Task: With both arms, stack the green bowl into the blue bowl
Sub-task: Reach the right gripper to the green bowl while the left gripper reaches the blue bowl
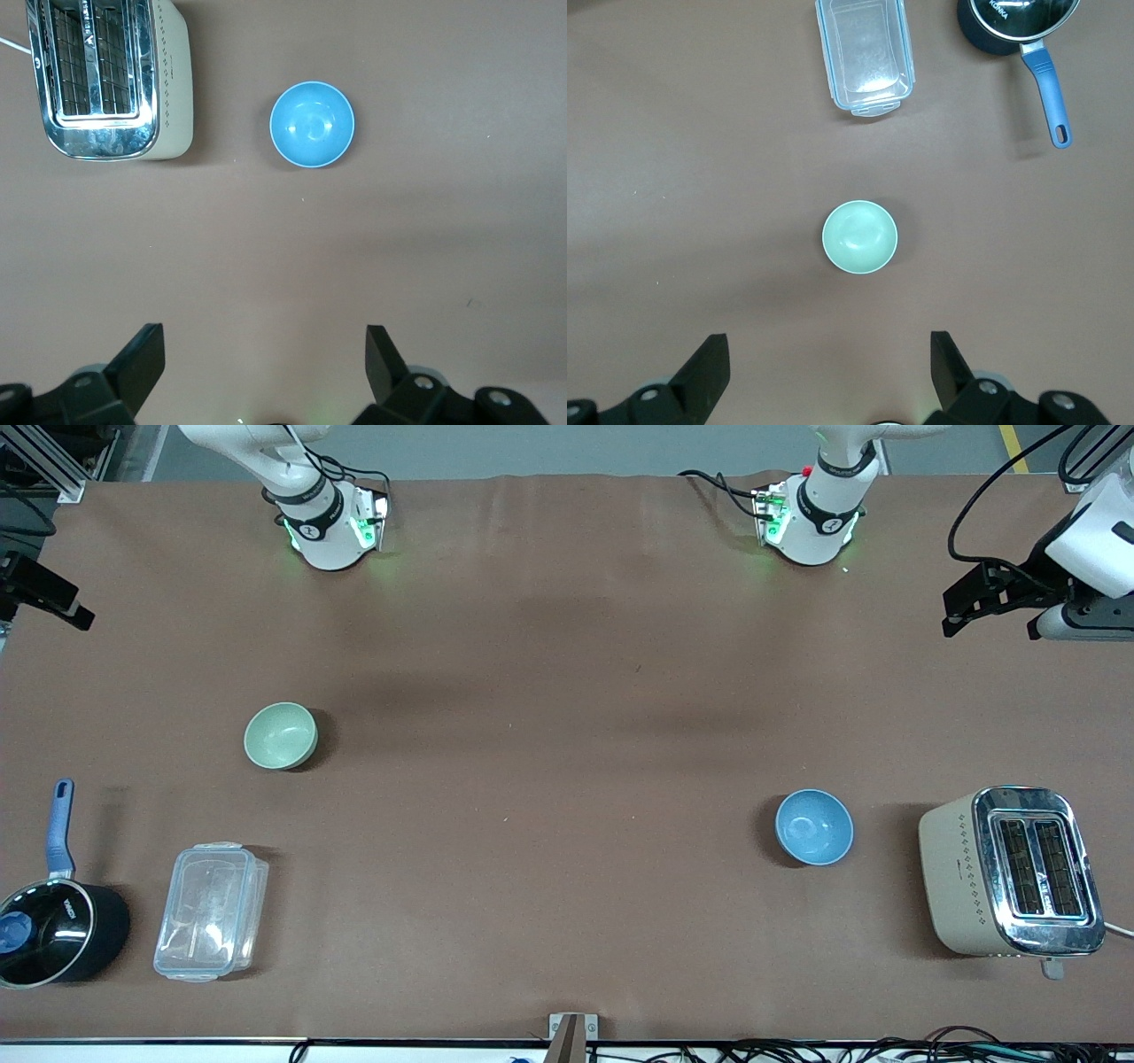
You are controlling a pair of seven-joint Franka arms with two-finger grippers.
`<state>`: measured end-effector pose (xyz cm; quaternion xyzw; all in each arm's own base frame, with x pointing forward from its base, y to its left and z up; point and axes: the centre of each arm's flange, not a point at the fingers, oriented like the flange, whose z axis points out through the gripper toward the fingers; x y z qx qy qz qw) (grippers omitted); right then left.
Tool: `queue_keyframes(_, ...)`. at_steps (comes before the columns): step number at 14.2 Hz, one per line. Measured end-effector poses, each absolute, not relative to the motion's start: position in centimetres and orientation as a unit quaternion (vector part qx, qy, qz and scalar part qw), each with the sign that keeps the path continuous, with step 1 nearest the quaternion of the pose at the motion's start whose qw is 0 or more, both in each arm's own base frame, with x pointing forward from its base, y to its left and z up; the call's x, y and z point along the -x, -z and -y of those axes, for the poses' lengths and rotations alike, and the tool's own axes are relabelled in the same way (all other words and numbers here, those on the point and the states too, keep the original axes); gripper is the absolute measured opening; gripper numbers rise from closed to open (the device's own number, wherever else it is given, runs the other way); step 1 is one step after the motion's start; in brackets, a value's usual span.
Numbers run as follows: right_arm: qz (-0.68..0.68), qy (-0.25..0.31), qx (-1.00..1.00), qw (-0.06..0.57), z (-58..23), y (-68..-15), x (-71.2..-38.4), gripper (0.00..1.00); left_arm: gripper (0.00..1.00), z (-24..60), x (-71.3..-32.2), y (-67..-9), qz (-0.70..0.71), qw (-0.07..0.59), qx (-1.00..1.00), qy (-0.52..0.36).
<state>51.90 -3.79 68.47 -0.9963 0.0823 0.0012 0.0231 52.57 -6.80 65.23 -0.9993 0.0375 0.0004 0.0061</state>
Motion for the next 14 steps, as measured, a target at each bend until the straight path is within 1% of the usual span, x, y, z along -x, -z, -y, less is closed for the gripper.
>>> queue_keyframes(5, -0.079, -0.005, 0.997, 0.005, 3.7, -68.4, -51.8, 1.0, 1.0, 6.6, -52.8, -65.3, -0.038, 0.006, 0.999, 0.001)
queue_keyframes(7, -0.079, -0.005, 0.997, 0.004, 3.6, -68.4, -51.8, 1.0, 1.0, 6.6, -53.9, -63.3, -0.037, 0.006, 0.999, -0.019)
queue_keyframes(10, -0.079, -0.007, 0.997, 0.004, 3.6, -68.3, -51.8, 1.0, 1.0, 6.2, -58.1, -56.3, -0.033, 0.008, 0.998, -0.051)
queue_keyframes(12, -0.079, -0.007, 0.997, 0.004, 3.6, -68.3, -51.8, 1.0, 1.0, 5.4, -61.1, -49.8, -0.029, 0.015, 0.998, -0.062)
queue_keyframes(14, -0.078, -0.007, 0.997, 0.004, 3.5, -68.3, -51.8, 1.0, 1.0, 5.1, -63.1, -42.9, -0.028, 0.013, 0.997, -0.069)
